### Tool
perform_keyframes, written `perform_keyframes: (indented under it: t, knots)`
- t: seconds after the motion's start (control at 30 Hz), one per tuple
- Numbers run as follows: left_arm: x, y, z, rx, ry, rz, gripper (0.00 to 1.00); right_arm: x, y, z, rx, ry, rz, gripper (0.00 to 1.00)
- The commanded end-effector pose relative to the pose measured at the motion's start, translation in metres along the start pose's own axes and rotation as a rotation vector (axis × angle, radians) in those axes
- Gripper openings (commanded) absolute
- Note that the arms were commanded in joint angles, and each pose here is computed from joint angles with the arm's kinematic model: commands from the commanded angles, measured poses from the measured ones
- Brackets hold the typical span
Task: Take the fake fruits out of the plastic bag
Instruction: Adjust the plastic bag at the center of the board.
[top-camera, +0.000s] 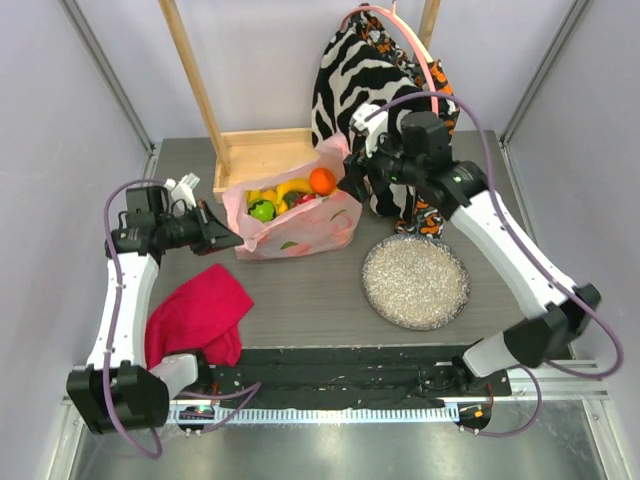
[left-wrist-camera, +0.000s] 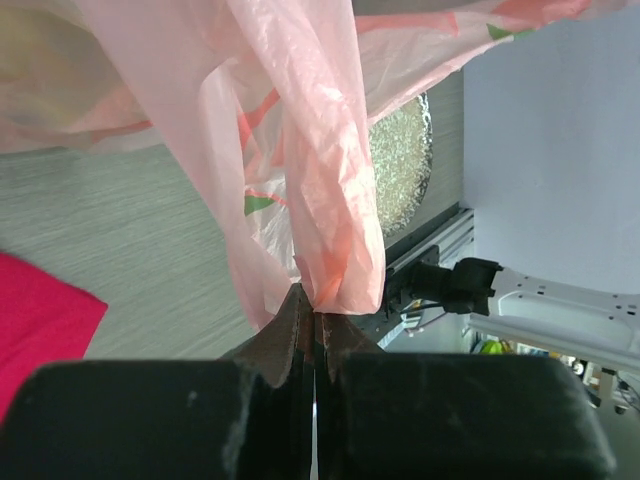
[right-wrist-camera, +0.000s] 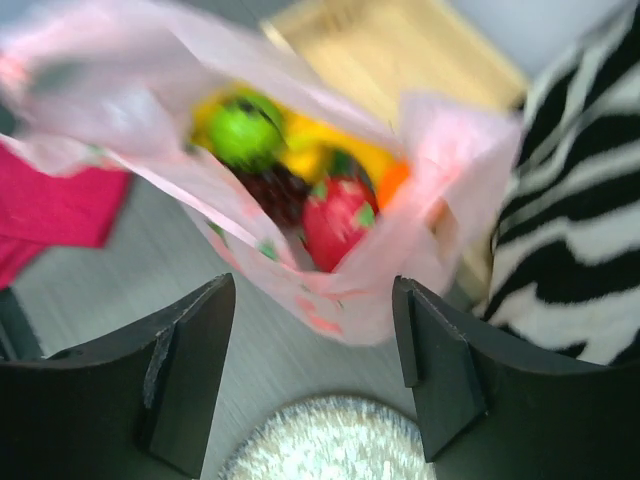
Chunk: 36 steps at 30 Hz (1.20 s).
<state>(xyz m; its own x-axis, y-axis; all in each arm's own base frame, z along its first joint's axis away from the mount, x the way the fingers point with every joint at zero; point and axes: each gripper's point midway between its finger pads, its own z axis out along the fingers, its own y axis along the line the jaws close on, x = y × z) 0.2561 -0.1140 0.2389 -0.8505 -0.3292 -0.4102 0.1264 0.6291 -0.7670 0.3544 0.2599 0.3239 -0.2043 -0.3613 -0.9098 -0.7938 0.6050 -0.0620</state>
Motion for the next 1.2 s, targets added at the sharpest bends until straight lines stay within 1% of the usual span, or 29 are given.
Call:
perform_keyframes:
  t: [0.0,0.03,0.13,0.2,0.23,0.27,0.3,0.33,0.37,0.4,0.43,0.5,0.53,0.6,0.63,0.67,0.7,0.73,0.77,0.8,0.83,0.9,0.97,1.0,1.03,1.07,1.1,1.13,1.17]
  knots:
    - [0.008,-0.010,-0.015,-0.010,-0.077,0.087,0.00,-0.109,0.072,-0.069,-0.180,-0.350,-0.152,0.72]
    - [0.010,-0.010,-0.015,-0.008,-0.076,0.076,0.00,-0.117,0.075,-0.069,-0.186,-0.374,-0.151,0.72]
    - [0.017,-0.013,-0.018,0.006,-0.074,0.087,0.00,-0.114,0.084,-0.048,-0.220,-0.361,-0.128,0.72]
    - [0.018,-0.015,-0.020,0.007,-0.082,0.098,0.00,-0.111,0.090,-0.033,-0.247,-0.354,-0.122,0.64]
    - [0.020,-0.013,-0.019,0.010,-0.079,0.096,0.00,-0.101,0.098,-0.013,-0.275,-0.324,-0.127,0.59]
    - [0.020,-0.014,-0.018,0.018,-0.084,0.091,0.00,-0.095,0.102,-0.002,-0.287,-0.302,-0.134,0.47]
    - [0.019,-0.014,-0.017,0.024,-0.089,0.091,0.00,-0.087,0.100,0.012,-0.265,-0.273,-0.127,0.41]
    - [0.021,-0.012,-0.016,0.023,-0.090,0.083,0.00,-0.068,0.097,0.043,-0.262,-0.212,-0.104,0.36]
    - [0.021,-0.012,-0.016,0.025,-0.092,0.071,0.00,-0.058,0.095,0.056,-0.251,-0.182,-0.079,0.28]
    - [0.021,-0.012,-0.016,0.028,-0.095,0.073,0.00,-0.047,0.090,0.071,-0.231,-0.153,-0.068,0.26]
    - [0.023,-0.011,-0.016,0.026,-0.095,0.070,0.00,-0.026,0.080,0.092,-0.180,-0.106,-0.051,0.25]
    - [0.024,-0.011,-0.016,0.027,-0.100,0.073,0.00,-0.004,0.070,0.109,-0.123,-0.063,-0.027,0.25]
    - [0.025,-0.009,-0.015,0.021,-0.101,0.068,0.00,0.012,0.065,0.114,-0.089,-0.017,-0.015,0.25]
    - [0.022,-0.010,-0.016,0.021,-0.116,0.067,0.00,0.040,0.077,0.117,-0.112,0.079,0.003,0.25]
    - [0.020,-0.010,-0.016,0.018,-0.122,0.067,0.00,0.064,0.087,0.113,-0.135,0.131,0.004,0.25]
    - [0.018,-0.011,-0.016,0.018,-0.126,0.068,0.00,0.065,0.096,0.099,-0.150,0.128,-0.019,0.25]
    - [0.015,-0.011,-0.016,0.016,-0.133,0.070,0.00,0.079,0.117,0.090,-0.196,0.170,-0.063,0.25]
    - [0.014,-0.011,-0.017,0.015,-0.135,0.066,0.00,0.111,0.130,0.081,-0.229,0.240,-0.074,0.25]
    - [0.012,-0.010,-0.015,0.011,-0.135,0.064,0.00,0.114,0.146,0.064,-0.277,0.241,-0.084,0.25]
    - [0.012,-0.010,-0.015,0.012,-0.136,0.063,0.00,0.127,0.162,0.054,-0.314,0.276,-0.087,0.25]
    - [0.012,-0.009,-0.015,0.010,-0.135,0.059,0.00,0.150,0.169,0.047,-0.330,0.321,-0.076,0.25]
    - [0.015,-0.007,-0.014,0.004,-0.130,0.050,0.00,0.147,0.165,0.044,-0.292,0.300,-0.070,0.26]
    - [0.021,-0.003,-0.016,-0.020,-0.126,0.033,0.00,0.125,0.156,0.051,-0.249,0.246,-0.083,0.28]
    - [0.024,-0.001,-0.018,-0.033,-0.130,0.030,0.00,0.110,0.154,0.059,-0.232,0.196,-0.086,0.30]
    - [0.027,0.000,-0.018,-0.042,-0.133,0.027,0.00,0.086,0.151,0.064,-0.215,0.139,-0.078,0.36]
    - [0.030,0.002,-0.019,-0.050,-0.134,0.016,0.00,0.074,0.150,0.070,-0.204,0.111,-0.070,0.42]
    - [0.033,0.006,-0.021,-0.062,-0.146,0.010,0.00,0.071,0.148,0.086,-0.192,0.105,-0.056,0.48]
    - [0.034,0.008,-0.021,-0.067,-0.148,0.000,0.00,0.047,0.147,0.092,-0.176,0.059,-0.008,0.62]
    - [0.034,0.011,-0.022,-0.076,-0.157,-0.019,0.00,0.043,0.147,0.101,-0.168,0.057,0.021,0.67]
